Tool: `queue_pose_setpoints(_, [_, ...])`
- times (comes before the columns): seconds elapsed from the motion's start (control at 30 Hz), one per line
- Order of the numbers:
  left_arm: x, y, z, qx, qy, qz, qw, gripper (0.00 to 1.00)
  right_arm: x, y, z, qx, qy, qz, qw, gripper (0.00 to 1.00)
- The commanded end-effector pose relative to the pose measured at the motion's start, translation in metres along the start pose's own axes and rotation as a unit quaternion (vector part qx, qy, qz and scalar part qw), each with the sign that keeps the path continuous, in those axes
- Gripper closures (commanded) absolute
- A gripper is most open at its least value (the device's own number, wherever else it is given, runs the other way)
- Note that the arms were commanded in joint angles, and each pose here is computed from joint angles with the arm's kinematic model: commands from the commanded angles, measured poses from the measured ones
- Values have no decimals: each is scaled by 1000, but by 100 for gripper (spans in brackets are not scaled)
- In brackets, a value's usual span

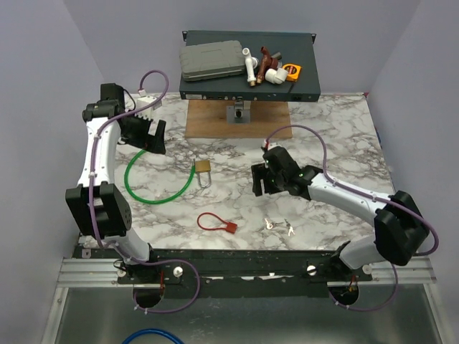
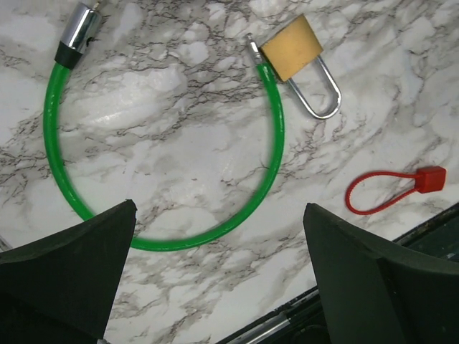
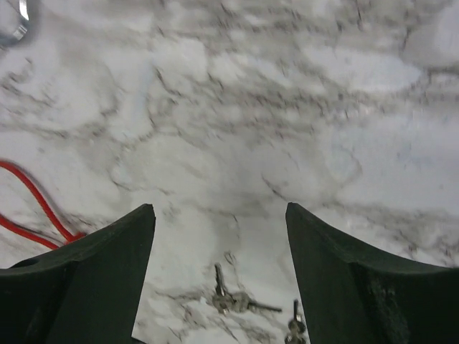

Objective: Unlock with the key
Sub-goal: Pick up the key from the center of the board.

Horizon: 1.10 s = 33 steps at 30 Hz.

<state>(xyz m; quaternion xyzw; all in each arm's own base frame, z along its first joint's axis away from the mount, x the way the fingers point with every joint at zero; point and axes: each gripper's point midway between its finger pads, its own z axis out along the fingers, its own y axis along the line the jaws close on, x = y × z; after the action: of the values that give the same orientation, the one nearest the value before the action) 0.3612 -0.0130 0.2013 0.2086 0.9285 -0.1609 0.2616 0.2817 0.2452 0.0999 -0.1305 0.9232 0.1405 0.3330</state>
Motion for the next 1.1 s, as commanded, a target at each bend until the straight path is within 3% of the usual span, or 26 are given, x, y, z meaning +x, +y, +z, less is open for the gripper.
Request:
queue_pose_setpoints(0.0, [5,-37,-11,60,-20,26,998,1,55,-16,-20,14,69,20,997,24])
queue_pose_setpoints(0.23, [45,-88,27,73,53,151,984,1,90,-17,-26,0,116,22,993,31])
queue_pose_setpoints(0.37, [54,-107,36,92,68,181,977,1,102,-12,-22,-4,129,9,992,37])
queue_pose_setpoints(0.67, [34,-137,23,106,25,246,963,1,123,1,-29,-13,148,15,989,41])
queue_pose_setpoints(0.87, [49,-148,20,95,19,327,940,1,139,-2,-40,12,159,39,986,42])
queue_pose_setpoints(1.07, [55,-150,16,95,22,346,933,1,150,0,-39,19,171,50,984,43])
